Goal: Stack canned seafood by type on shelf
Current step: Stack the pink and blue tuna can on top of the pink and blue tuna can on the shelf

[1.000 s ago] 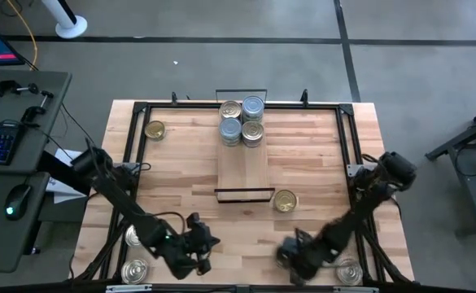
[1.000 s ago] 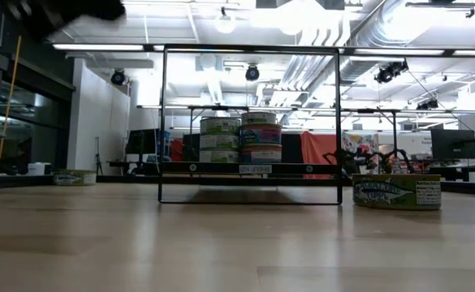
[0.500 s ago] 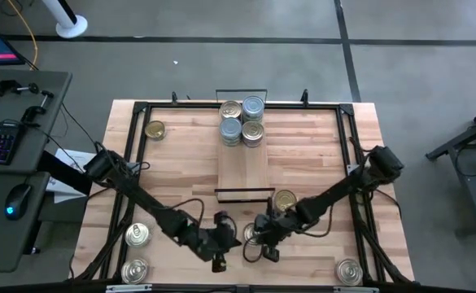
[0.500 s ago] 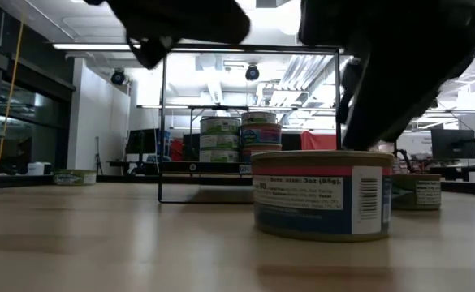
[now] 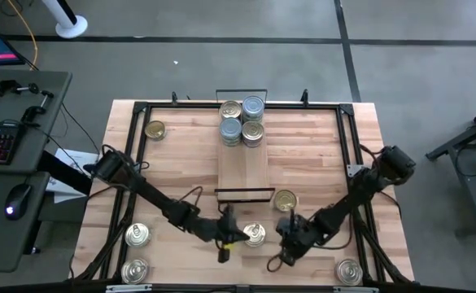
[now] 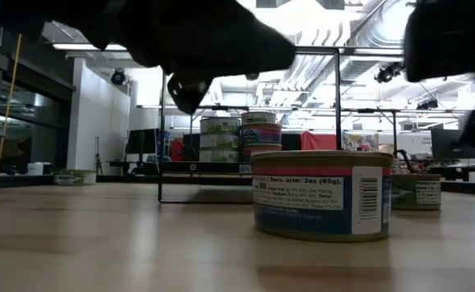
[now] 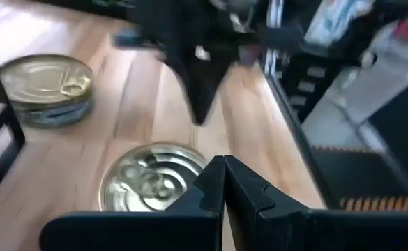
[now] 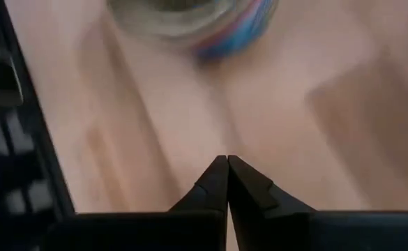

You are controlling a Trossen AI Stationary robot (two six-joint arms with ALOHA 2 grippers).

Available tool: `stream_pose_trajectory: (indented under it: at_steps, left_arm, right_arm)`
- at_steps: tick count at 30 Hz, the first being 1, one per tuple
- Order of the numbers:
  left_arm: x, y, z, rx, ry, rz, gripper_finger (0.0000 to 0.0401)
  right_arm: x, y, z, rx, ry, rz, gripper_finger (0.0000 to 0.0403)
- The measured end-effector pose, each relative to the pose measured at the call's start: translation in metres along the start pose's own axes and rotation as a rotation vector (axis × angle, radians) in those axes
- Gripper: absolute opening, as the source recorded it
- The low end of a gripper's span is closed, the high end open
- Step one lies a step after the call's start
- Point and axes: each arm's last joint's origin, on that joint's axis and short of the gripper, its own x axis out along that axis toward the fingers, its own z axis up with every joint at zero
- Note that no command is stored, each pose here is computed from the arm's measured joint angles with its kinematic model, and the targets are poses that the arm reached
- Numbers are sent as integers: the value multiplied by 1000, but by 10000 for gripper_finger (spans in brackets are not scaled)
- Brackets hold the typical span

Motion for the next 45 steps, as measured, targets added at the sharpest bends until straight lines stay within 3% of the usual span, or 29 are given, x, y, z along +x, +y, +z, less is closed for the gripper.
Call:
stream_pose_trajectory:
  at_steps: [5, 10, 27, 38, 40, 45]
  left_arm:
    - [11, 3, -16, 29, 110, 109, 0]
    - [9, 5, -15, 4, 98, 177, 0]
    - [18, 6, -32, -52, 97, 181, 0]
    - [9, -4, -44, 10, 201, 185, 0]
    - [7, -3, -56, 41, 263, 196, 0]
    - [2, -8, -59, 13, 273, 193, 0]
  right_arm:
    - [2, -6, 20, -22, -75, -10, 0]
    - [8, -11, 31, -70, -102, -22, 0]
    - [8, -10, 42, -115, -141, 20, 0]
    - [-10, 24, 62, -118, -233, 150, 0]
    - [-13, 26, 66, -112, -255, 148, 0]
    - [-17, 31, 74, -127, -280, 153, 0]
